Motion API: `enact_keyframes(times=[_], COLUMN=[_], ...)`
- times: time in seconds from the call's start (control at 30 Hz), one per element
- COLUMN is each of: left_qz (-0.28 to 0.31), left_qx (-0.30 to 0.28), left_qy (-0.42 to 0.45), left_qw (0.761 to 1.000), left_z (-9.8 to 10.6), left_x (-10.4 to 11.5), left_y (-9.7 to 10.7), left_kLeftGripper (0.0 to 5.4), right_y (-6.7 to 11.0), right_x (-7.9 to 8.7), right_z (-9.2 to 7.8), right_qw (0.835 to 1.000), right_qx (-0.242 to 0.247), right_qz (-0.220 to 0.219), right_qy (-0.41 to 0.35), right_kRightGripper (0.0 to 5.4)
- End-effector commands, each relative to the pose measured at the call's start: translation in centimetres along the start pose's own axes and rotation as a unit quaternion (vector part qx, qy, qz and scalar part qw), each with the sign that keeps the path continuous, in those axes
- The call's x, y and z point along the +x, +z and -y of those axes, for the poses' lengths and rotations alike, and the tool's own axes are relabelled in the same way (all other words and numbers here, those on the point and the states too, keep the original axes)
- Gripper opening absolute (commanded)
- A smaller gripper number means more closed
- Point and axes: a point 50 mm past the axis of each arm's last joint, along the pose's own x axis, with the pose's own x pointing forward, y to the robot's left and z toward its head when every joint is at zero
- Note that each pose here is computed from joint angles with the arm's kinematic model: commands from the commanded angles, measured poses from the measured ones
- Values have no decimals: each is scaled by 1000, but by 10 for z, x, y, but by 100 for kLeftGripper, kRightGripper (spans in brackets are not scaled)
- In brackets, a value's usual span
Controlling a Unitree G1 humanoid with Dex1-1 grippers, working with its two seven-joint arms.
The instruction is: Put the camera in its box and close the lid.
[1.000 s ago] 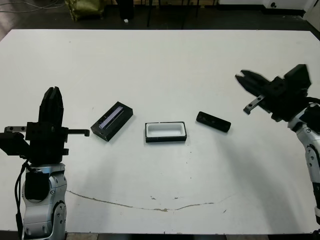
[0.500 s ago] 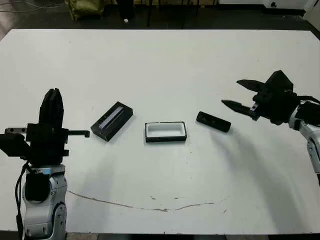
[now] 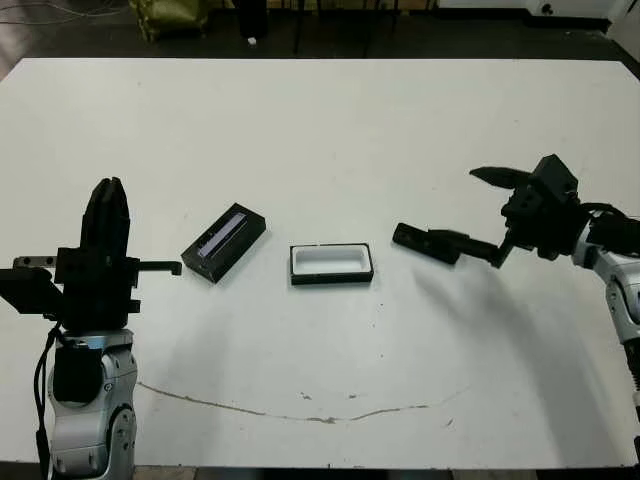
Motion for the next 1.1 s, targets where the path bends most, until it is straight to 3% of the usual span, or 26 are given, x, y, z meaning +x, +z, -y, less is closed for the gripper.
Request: enact_keyframes(times=[0.03, 0.17, 0.9, 1.1], left_qz=[-19, -20, -19, -19], left_qx=[-6, -1, 3, 1], left_qy=[3, 5, 6, 5], left_qw=[1000, 1000, 1000, 1000], left_z=[-2, -2, -2, -2], left_x=[-4, -4, -4, -4], left_y=[-6, -6, -6, -6], left_kLeftGripper=[0, 0, 0, 0], right_y=[-7, -12, -23, -28], right_x=[4, 6, 11, 12], right_z=[-2, -3, -10, -13], right_qw=[999, 997, 996, 994], right_qx=[27, 52, 44, 62], right_qz=[14, 17, -43, -53], right_qy=[29, 53, 66, 72], right_kRightGripper=[537, 537, 537, 450])
